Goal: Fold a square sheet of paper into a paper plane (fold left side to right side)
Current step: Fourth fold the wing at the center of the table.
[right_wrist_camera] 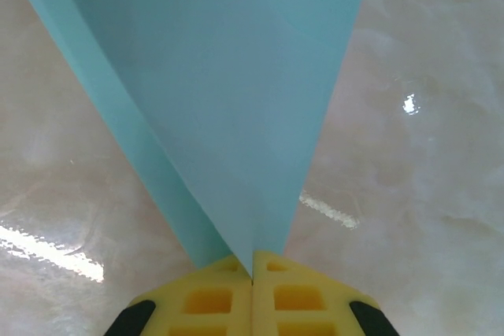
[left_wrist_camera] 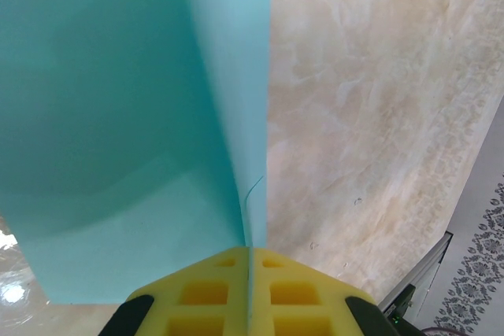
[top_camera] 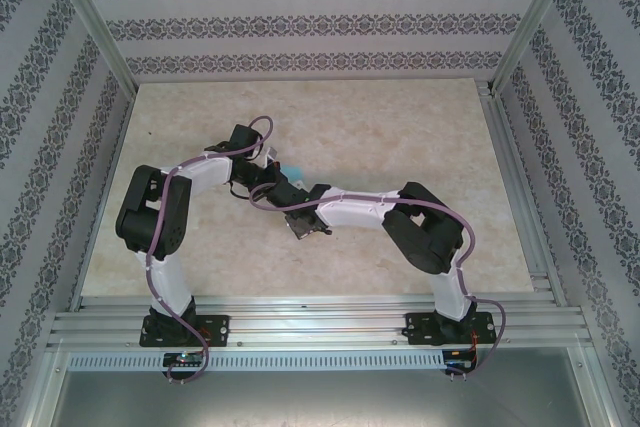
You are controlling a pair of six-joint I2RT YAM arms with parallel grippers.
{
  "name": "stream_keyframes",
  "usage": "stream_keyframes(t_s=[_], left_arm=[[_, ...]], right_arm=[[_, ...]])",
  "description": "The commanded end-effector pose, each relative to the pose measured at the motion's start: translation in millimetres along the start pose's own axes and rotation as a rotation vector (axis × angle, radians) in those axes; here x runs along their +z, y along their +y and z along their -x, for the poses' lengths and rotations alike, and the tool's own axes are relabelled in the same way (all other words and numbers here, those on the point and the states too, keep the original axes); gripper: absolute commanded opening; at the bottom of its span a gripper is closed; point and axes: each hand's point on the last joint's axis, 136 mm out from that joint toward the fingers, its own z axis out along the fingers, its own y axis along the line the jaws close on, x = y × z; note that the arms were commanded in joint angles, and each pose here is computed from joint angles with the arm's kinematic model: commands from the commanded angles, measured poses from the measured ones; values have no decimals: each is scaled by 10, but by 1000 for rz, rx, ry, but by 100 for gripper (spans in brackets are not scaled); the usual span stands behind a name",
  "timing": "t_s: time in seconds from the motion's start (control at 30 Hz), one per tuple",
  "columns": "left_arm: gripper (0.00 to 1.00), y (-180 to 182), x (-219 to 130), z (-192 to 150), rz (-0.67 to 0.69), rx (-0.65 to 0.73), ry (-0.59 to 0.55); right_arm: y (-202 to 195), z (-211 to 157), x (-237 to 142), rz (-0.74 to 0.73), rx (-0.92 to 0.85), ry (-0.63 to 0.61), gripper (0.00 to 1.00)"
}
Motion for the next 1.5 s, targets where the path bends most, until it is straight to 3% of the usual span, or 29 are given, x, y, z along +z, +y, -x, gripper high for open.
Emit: stream_keyframes(t_s=[0.0,0.1,0.33,0.6,0.73,0.87,1.03,1.27,1.47], left_arm=[[0,-53,32,70,0,20,1],[0,-58,43,87,0,20,5],[0,-71,35,114,4,21,2],[0,-78,48,139,6,19,3],[0,-91,48,160,5,19,0],[0,-108,45,167,-1,21,3],[0,-129,42,142,-5,24,14],[0,-135,22,102,-1,31,37],[0,-132,20,82,1,32,44]], right_arm=[[-43,-158,-8,28,21,53,0],[-50,-164,-21,42,34,52,9],[-88,-228,-50,42,34,64,10],[-53,-326,-33,65,36,84,9],[-32,-353,-33,80,40,89,0],[22,-378,-35,116,52,96,0],[65,-303,-140,199,88,56,15],[-35,77,-456,295,81,-63,35],[-64,320,-462,258,-8,-115,45]])
